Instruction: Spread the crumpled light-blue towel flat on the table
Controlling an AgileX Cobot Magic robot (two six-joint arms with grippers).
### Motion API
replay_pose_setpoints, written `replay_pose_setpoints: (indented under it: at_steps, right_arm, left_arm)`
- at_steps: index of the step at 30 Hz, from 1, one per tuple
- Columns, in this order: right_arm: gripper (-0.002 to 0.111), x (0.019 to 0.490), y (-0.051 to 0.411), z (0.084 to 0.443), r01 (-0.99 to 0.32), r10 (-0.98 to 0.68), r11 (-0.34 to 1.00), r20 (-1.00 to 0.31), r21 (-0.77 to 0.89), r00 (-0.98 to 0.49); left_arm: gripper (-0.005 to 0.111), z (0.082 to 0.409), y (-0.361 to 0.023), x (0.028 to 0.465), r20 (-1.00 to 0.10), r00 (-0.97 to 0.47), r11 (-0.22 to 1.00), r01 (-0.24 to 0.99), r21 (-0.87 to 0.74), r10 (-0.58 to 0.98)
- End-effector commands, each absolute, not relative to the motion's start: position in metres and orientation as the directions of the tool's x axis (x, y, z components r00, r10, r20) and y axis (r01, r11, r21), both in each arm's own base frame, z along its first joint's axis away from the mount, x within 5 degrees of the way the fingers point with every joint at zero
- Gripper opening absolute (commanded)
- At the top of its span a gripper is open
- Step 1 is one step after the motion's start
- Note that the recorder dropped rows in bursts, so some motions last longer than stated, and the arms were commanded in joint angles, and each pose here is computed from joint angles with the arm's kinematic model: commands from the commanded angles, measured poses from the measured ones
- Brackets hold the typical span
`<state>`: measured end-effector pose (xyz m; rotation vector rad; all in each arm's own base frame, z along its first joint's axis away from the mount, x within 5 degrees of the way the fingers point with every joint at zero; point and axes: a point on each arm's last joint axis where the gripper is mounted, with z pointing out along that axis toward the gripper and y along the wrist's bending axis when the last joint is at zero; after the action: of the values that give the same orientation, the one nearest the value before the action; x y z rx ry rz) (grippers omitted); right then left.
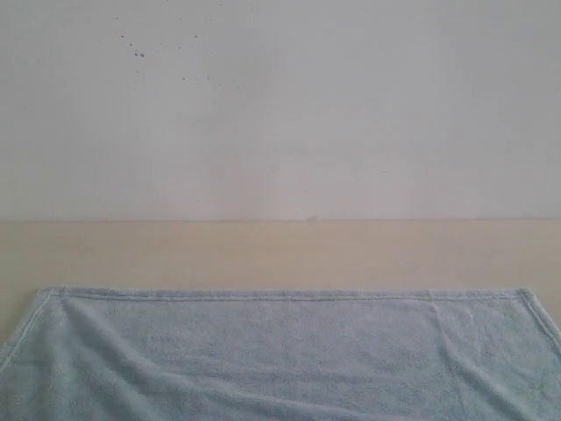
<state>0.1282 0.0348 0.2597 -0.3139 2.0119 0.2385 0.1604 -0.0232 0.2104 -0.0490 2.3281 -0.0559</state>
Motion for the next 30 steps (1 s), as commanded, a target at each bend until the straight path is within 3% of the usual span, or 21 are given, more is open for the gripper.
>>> replay_pose_setpoints:
  at_steps: [1, 12, 23, 27, 30]
  right_arm:
    - [0.000, 0.128, 0.034, 0.260, -0.317, -0.109, 0.948, -0.901, 0.033, -0.420]
    - [0.000, 0.129, 0.034, 0.261, -0.309, -0.107, 0.951, -0.907, 0.027, -0.408]
    - [0.000, 0.129, 0.034, 0.261, -0.308, -0.106, 0.951, -0.907, 0.027, -0.407]
    - [0.000, 0.129, 0.034, 0.261, -0.308, -0.106, 0.951, -0.907, 0.027, -0.407]
    - [0.000, 0.129, 0.034, 0.261, -0.310, -0.107, 0.950, -0.907, 0.027, -0.407]
  left_arm:
    - [0.004, 0.188, -0.026, 0.167, -0.624, -0.780, 0.999, -0.033, -0.035, -0.048]
    - [0.004, 0.125, -0.031, 0.182, -0.354, -0.935, 0.999, -0.034, 0.017, -0.026]
    - [0.004, 0.112, -0.030, 0.182, -0.282, -0.959, 0.998, -0.010, 0.060, 0.008]
    - [0.004, 0.111, -0.024, 0.177, -0.226, -0.974, 0.993, -0.061, 0.105, -0.036]
    - [0.004, 0.118, -0.017, 0.176, -0.264, -0.961, 0.977, -0.133, 0.165, -0.087]
